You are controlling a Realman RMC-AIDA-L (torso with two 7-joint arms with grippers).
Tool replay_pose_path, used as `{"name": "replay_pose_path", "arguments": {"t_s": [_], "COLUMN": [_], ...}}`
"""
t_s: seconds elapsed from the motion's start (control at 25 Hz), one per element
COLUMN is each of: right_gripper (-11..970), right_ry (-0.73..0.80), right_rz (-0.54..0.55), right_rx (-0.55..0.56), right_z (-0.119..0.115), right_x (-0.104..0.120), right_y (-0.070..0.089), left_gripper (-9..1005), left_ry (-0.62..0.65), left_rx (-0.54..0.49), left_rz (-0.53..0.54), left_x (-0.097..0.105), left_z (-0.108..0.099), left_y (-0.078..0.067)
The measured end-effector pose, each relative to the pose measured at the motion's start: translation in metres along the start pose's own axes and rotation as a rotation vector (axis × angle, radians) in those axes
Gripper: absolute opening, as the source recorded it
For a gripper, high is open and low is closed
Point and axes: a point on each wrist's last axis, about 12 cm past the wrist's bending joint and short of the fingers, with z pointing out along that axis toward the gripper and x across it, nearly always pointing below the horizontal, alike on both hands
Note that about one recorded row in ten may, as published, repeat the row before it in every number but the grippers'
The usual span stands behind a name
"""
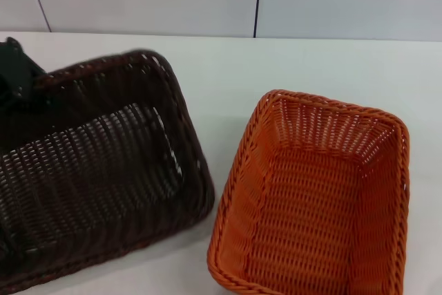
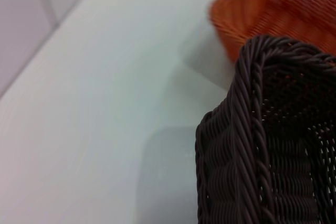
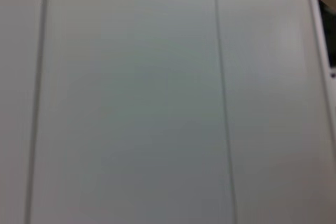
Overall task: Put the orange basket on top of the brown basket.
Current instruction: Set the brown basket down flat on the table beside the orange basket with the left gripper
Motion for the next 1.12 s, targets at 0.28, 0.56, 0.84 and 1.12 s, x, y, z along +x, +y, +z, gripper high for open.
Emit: {"name": "replay_pose_path", "arguments": {"t_s": [0.28, 0.56, 0.84, 1.12], "right_gripper": [604, 604, 603, 603], "right_ry": [0.035, 0.011, 0.012, 0.009], "right_rz": [-0.012, -0.027, -0.035, -0.039], "right_rx": [0.06, 0.083, 0.083, 0.088], "right_z": [-0.011, -0.024, -0.027, -0.025], "right_x": [0.008, 0.006, 0.007, 0.007], "right_y": [-0.015, -0.019, -0.021, -0.023], "left_gripper": [157, 158, 158, 172], "left_ry": [0.111, 0.158, 0.105, 0.059], "left_rx": [0.11, 0.182, 0.076, 0.023], "left_rz": [0.328, 0.491, 0.469, 0.404], "left_x": [-0.048, -0.076, -0.087, -0.086], "left_z": [0.025, 0.05, 0.081, 0.086], "left_y": [-0.012, -0.026, -0.03, -0.032]}}
